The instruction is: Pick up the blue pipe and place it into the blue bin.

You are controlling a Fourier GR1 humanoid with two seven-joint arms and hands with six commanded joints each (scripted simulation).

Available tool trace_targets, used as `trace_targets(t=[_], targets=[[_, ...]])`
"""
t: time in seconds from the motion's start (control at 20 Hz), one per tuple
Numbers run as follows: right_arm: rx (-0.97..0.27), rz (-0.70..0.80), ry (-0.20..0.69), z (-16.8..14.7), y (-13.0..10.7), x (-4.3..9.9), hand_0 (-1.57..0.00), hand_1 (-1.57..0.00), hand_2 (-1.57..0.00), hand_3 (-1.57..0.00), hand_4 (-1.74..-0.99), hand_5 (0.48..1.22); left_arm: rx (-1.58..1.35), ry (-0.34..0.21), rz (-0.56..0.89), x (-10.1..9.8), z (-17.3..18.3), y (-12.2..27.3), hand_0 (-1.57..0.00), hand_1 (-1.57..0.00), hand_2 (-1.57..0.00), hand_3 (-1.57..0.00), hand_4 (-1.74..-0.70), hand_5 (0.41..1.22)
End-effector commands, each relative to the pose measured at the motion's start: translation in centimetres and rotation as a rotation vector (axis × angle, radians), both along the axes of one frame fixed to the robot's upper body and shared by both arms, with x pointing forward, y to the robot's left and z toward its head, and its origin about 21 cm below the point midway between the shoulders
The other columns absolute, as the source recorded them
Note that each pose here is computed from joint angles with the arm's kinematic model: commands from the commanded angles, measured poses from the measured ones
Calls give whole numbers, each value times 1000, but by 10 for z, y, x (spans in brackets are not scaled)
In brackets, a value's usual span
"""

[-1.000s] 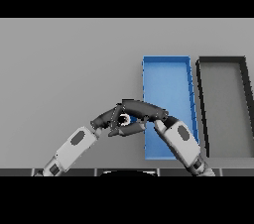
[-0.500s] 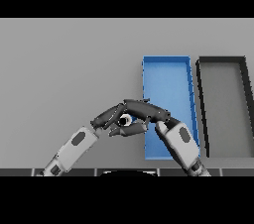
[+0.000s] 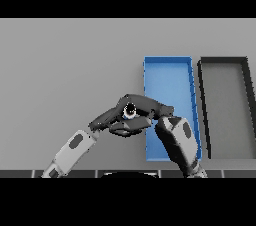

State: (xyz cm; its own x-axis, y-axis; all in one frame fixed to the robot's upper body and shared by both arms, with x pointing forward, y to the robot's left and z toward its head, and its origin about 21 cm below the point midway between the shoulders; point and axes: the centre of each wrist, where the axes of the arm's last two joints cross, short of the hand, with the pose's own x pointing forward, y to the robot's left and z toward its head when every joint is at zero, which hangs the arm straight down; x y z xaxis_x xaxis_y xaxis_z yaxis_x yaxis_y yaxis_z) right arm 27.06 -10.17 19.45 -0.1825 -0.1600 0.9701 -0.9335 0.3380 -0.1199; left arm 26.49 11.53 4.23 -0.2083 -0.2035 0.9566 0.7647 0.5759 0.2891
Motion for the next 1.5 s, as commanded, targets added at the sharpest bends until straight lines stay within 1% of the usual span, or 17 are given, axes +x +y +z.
trace_targets(t=[0.0, 0.05, 0.2, 0.3, 0.35, 0.45, 0.55, 0.6, 0.65, 0.75, 0.8, 0.9, 0.95, 1.05, 1.15, 1.3, 1.45], targets=[[-5, -6, 36, 5, -1, 4, -1571, -1571, -1571, -1571, -1494, 1221, 0, 1, 2, 0, 1, 1, -5, -4, -4, -1, -870, 535], [7, -3, 47, 15, -2, 8, -1571, -1571, -1571, -1571, -1494, 1221, -4, -1, 0, 1, 5, -1, -4, -3, -3, -1, -868, 529], [31, -23, 33, 46, -7, 12, -1571, -1571, -1571, -1571, -1492, 1221, 8, 16, 9, -2, 2, -1, -1, -1, -1, 0, -865, 509], [70, -20, -19, 73, -8, 15, -1571, -1571, -1571, -1571, -1494, 1221, 10, 11, 5, 0, 4, -1, -1, 0, 0, 0, -863, 498], [83, -31, -72, 86, -8, 17, -1571, -1571, -1571, -1571, -1494, 1221, 5, 8, -1, 0, 3, -2, 0, 0, 0, 1, -863, 493], [112, -67, -112, 109, -12, 29, -1571, -1571, -1571, -1571, -1496, 1221, -4, -1, -3, -2, 5, -1, 0, 0, 0, 1, -868, 485], [146, -160, -117, 124, -22, 42, -1571, -1571, -1571, -1571, -1496, 1221, 12, 10, -4, -2, 1, 0, 1, 1, 1, 1, -864, 483], [161, -215, -122, 127, -30, 48, -1571, -1571, -1571, -1571, -1497, 1221, 4, 2, 3, -3, 4, 4, 1, 1, 1, 1, -860, 484], [146, -270, -129, 131, -33, 53, -1571, -1571, -1571, -1571, -1498, 1221, 13, 9, 9, -2, 5, 1, 1, 1, 1, 1, -856, 484], [106, -389, -120, 132, -51, 73, -1571, -1571, -1571, -1571, -1498, 1221, 23, 9, 18, -3, 4, 2, 1, 1, 1, 1, -844, 481], [87, -439, -94, 124, -58, 82, -1571, -1571, -1571, -1571, -1498, 1221, 25, 3, 24, -1, 5, 5, 1, 1, 1, 1, -841, 477], [65, -537, -38, 113, -85, 97, -1571, -1571, -1571, -1571, -1499, 1221, 30, -10, 33, -3, 6, 2, 1, 1, 1, 1, -831, 470], [40, -593, 8, 103, -99, 105, -1571, -1571, -1571, -1571, -1499, 1221, 35, -7, 43, -4, 4, 3, 1, 1, 1, 1, -827, 467], [5, -681, 87, 80, -114, 114, -1571, -1571, -1571, -1571, -1499, 1221, 42, -8, 40, -4, 4, 8, 1, 1, 1, 1, -827, 463], [-19, -740, 152, 60, -129, 117, -1571, -1571, -1571, -1571, -1499, 1221, 49, -13, 43, -3, 5, 8, 1, 1, 1, 1, -824, 462], [-103, -829, 265, 24, -147, 113, -1571, -1571, -1571, -1571, -1499, 1221, 40, -9, 38, -6, 4, 9, 1, 1, 1, 1, -827, 464], [-160, -918, 383, -17, -161, 104, -1571, -1571, -1571, -1571, -1499, 1221, 39, -6, 34, -4, 8, 8, 1, 1, 1, 1, -828, 469]])
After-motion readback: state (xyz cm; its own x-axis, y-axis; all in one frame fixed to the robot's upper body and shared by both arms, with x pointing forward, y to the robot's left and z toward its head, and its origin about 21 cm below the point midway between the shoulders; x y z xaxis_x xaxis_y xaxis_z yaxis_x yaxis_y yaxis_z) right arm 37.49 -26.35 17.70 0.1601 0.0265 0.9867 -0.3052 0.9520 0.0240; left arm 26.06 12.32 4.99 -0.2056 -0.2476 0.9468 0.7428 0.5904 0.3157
